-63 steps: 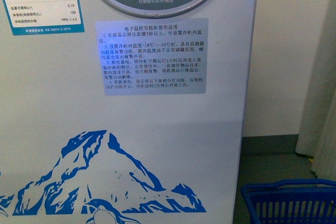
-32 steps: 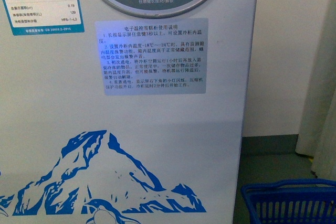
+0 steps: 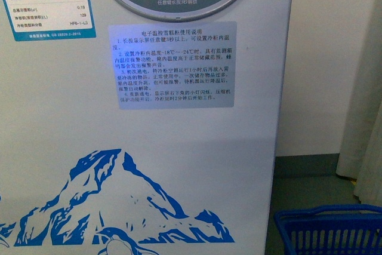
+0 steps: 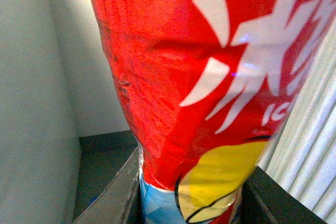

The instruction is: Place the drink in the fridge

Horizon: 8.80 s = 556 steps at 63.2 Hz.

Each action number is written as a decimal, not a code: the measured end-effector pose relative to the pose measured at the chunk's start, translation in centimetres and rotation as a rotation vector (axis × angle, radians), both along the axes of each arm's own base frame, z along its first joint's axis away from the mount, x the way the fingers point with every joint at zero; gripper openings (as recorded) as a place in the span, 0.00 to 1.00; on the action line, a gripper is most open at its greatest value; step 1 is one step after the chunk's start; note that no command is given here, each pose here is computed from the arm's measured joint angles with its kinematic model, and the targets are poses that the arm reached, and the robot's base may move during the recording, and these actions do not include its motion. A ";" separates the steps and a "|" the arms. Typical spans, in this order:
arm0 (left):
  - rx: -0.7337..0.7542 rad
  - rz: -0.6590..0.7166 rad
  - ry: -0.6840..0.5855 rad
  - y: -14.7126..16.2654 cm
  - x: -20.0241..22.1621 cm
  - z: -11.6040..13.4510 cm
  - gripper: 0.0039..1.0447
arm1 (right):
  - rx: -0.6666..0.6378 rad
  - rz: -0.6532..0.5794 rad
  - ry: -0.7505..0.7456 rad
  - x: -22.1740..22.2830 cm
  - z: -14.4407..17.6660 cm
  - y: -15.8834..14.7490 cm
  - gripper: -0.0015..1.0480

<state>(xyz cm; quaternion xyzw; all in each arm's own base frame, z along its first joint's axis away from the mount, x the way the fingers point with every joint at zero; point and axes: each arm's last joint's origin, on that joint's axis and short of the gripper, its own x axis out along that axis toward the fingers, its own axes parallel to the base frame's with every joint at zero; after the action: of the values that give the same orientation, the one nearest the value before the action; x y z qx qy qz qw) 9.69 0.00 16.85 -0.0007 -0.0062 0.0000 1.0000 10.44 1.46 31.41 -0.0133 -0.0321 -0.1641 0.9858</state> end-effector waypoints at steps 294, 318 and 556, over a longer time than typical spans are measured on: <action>1.555 -0.648 -0.377 -1.9 31.8 5.5 0.92 | -0.002 0.001 -0.004 -0.1 0.2 0.0 0.34; 1.049 -0.074 -0.383 -4.8 32.9 14.3 0.92 | -0.002 0.000 -0.004 -0.1 0.2 0.0 0.34; -0.006 -0.002 0.007 0.0 0.0 -0.1 0.02 | -0.904 1.040 0.549 33.0 -4.0 24.0 0.93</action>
<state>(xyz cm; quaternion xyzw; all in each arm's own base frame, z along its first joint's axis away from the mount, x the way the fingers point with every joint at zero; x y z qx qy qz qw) 9.70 -0.02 16.79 -0.0039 -0.0028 -0.0008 1.0000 43.40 25.51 27.38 -0.4413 0.1489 0.3624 0.8073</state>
